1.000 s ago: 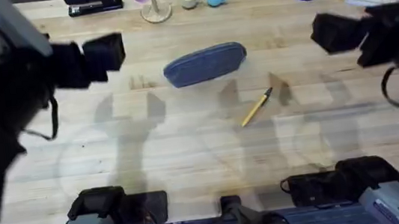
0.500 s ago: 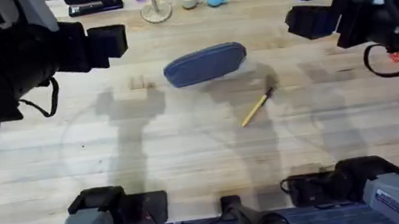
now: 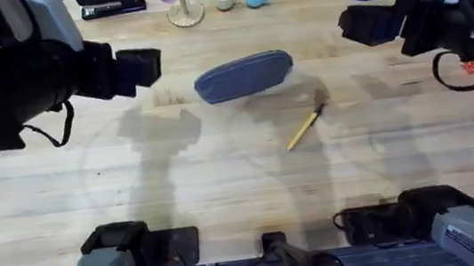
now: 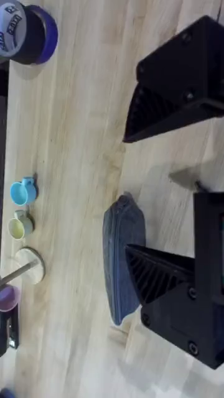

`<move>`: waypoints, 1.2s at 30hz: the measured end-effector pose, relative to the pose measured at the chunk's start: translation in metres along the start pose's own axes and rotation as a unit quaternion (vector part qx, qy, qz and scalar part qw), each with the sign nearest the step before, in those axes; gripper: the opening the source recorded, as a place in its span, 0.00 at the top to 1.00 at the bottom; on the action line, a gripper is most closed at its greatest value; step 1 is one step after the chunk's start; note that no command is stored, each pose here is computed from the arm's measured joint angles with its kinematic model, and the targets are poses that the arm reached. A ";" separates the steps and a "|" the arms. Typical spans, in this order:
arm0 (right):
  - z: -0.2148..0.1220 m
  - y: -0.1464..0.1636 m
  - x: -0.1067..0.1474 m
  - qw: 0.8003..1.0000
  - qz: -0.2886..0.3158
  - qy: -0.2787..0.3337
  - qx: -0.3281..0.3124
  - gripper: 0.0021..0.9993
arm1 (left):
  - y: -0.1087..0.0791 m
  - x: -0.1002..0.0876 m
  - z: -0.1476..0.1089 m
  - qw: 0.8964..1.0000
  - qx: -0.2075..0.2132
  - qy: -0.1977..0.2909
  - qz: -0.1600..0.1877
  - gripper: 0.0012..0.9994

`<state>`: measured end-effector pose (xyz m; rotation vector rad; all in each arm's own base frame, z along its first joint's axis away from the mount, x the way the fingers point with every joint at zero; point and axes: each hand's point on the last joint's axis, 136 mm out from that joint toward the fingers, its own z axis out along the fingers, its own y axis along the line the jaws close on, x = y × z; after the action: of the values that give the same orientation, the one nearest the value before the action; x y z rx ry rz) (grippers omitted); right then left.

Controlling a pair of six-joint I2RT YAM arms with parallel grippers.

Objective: Unzip the bag, pick up the pens from the table one at a time and place them inside, then zip the bag closed.

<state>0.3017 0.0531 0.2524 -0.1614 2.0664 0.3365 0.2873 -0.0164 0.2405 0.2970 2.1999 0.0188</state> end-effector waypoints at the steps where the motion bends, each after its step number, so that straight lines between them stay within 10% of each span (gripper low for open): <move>1: 0.000 0.000 0.000 1.000 -0.001 0.000 0.000 0.00 | -0.002 0.001 0.000 1.000 0.007 0.001 0.011 0.01; 9: 0.000 0.000 0.000 1.000 -0.011 0.000 0.000 0.00 | -0.027 -0.001 0.026 0.988 0.090 0.000 0.123 0.01; 19: 0.000 0.000 0.000 1.000 -0.015 0.000 0.000 0.00 | -0.049 0.006 0.065 0.975 0.172 0.013 0.143 0.01; 28: 0.003 -0.001 0.002 1.000 -0.018 0.006 0.000 0.00 | -0.081 0.028 0.084 0.931 0.284 0.009 0.230 0.01; 36: 0.007 -0.002 0.005 1.000 -0.028 0.013 0.000 0.00 | -0.089 0.037 0.102 0.913 0.318 0.001 0.257 0.01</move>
<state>0.3055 0.0529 0.2449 -0.2237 2.0827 0.3012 0.3281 -0.1042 0.1386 1.2317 2.0122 -0.4146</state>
